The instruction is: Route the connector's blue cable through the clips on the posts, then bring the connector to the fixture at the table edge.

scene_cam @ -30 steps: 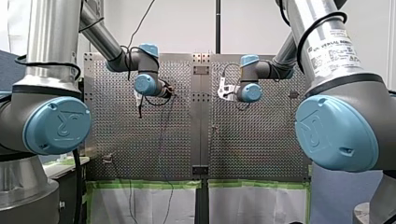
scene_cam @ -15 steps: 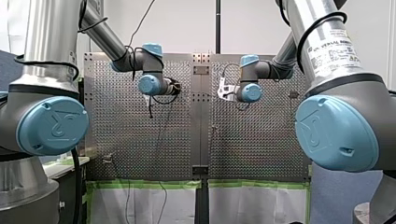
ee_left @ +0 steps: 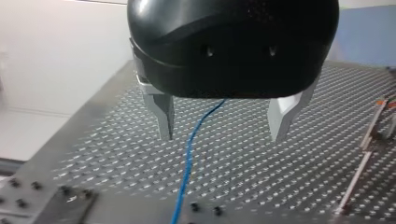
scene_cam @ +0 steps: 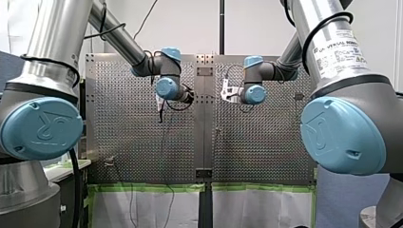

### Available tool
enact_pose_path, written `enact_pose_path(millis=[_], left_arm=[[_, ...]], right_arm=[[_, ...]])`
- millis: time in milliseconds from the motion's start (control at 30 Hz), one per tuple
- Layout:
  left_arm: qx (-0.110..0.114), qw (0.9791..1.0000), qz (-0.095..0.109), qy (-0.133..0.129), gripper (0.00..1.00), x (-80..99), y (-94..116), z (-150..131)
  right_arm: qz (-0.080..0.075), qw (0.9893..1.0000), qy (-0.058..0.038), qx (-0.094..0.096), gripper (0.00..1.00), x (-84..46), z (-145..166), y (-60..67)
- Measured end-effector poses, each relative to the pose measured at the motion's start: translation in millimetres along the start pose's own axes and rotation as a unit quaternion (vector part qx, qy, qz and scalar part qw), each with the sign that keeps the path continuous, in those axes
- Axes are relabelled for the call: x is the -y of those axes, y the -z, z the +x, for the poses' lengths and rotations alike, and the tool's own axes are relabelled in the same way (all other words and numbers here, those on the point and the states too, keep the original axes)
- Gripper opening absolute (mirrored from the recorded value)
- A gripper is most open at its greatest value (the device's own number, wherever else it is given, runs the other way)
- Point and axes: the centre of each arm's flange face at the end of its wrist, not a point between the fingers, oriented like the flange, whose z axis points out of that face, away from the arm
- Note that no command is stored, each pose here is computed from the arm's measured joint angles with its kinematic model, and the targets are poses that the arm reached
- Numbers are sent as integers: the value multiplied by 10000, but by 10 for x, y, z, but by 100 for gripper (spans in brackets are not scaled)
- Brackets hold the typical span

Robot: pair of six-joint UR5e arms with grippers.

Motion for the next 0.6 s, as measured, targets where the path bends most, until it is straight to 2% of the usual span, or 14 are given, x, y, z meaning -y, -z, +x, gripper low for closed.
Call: enact_pose_path(millis=[133,333,600], left_arm=[[-109,9998,-11,-164,100,150,-30,71],[-148,9995,-28,-269,100,361,-89,155],[-98,9990,-329,-290,100,412,-332,250]], right_arm=[[2,10000,0,1,1,2,-1,0],[9,10000,-1,9,1,13,-4,4],[14,10000,-2,24,1,20,-7,8]])
